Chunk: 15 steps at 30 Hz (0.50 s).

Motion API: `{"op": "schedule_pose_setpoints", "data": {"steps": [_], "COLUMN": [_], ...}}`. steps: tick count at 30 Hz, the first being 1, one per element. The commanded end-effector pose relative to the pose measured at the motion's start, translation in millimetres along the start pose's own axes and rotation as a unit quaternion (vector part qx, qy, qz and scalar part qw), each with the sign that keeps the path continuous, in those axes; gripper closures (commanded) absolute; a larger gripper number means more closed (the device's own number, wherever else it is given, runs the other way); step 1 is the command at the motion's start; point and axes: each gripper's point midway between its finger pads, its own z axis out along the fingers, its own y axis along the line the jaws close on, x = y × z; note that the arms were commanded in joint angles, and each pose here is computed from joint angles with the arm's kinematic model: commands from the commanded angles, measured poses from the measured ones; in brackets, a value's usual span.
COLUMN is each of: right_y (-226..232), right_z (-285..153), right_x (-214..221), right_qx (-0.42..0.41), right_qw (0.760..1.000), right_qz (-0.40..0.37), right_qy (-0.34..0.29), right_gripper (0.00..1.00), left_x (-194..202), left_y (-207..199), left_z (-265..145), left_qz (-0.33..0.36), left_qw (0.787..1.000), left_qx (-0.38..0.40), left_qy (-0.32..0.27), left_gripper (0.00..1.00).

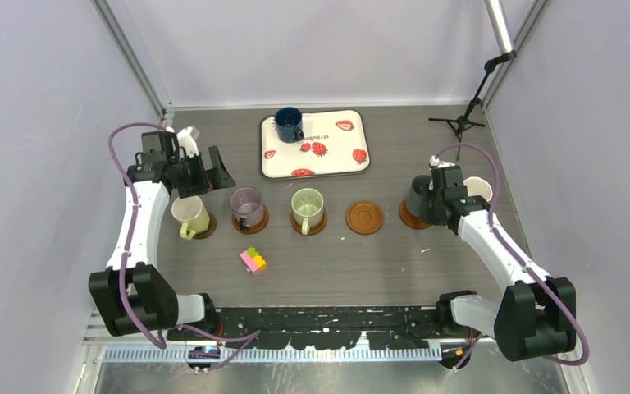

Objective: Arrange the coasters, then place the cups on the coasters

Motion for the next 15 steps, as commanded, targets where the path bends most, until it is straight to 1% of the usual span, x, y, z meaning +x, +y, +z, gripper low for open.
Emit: {"op": "schedule_pose_setpoints", "data": {"steps": [1, 12, 15], "right_y": [4, 4, 3], "right_z": [1, 11, 15], "right_x": [-25, -20, -18], "right_qx": [-0.007, -0.002, 0.002], "right_qw": [0.999, 1.000, 1.000], "right_qz": [0.004, 0.000, 0.000], "right_qy": [-0.042, -0.025, -0.020], "right_gripper": [1.00, 1.00, 0.96], "left_x": [-15, -16, -15], "left_y": [-9, -10, -10], "left_z": [-12, -13, -13], "left_qz": [0.007, 0.011, 0.010], "left_qw": [1.000, 0.999, 0.999], "left_qx": [0.012, 0.012, 0.014], "left_qy": [-0.026, -0.028, -0.027], "left_gripper": [0.00, 0.00, 0.00]}}
